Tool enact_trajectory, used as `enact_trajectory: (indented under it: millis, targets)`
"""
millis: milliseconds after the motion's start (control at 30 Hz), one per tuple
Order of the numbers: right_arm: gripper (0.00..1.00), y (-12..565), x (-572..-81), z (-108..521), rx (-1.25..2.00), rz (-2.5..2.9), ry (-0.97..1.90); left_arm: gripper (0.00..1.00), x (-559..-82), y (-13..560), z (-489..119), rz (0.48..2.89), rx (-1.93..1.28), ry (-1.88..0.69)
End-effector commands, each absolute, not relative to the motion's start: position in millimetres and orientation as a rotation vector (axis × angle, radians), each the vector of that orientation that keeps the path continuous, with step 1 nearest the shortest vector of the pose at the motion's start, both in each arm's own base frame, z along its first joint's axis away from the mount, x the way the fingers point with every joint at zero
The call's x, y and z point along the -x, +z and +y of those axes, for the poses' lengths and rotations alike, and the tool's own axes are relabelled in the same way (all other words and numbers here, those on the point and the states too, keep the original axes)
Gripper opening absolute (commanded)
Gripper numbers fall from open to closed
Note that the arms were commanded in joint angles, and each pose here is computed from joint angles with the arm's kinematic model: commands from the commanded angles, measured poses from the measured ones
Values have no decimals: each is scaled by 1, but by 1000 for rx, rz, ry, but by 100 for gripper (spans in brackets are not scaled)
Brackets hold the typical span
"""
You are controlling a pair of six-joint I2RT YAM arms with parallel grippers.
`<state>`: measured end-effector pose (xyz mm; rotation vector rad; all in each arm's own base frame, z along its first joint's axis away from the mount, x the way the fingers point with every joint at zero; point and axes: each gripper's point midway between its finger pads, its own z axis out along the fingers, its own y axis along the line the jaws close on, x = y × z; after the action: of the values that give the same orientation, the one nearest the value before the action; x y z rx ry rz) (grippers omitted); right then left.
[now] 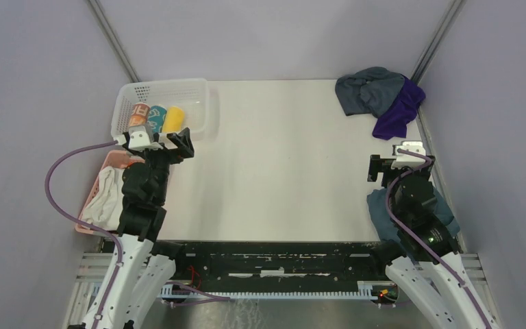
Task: Roll the towels
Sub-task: Move the towel to the center of the board.
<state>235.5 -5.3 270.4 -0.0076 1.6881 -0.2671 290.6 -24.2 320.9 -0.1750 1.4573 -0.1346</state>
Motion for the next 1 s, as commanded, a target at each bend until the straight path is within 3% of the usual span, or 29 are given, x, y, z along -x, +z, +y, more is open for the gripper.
enact_trajectory:
  millis: [0, 500, 967]
  targets:
    - [100, 291, -234, -5, -4, 1637, -244, 99, -288, 341, -21, 1386, 160, -120]
    - [100, 293, -242, 13, 89, 1691, -198, 99, -271, 355, -18, 1322, 189, -152]
    - [100, 239, -341, 27, -8, 1915, -294, 99, -251, 367, -11, 1254, 212, -154]
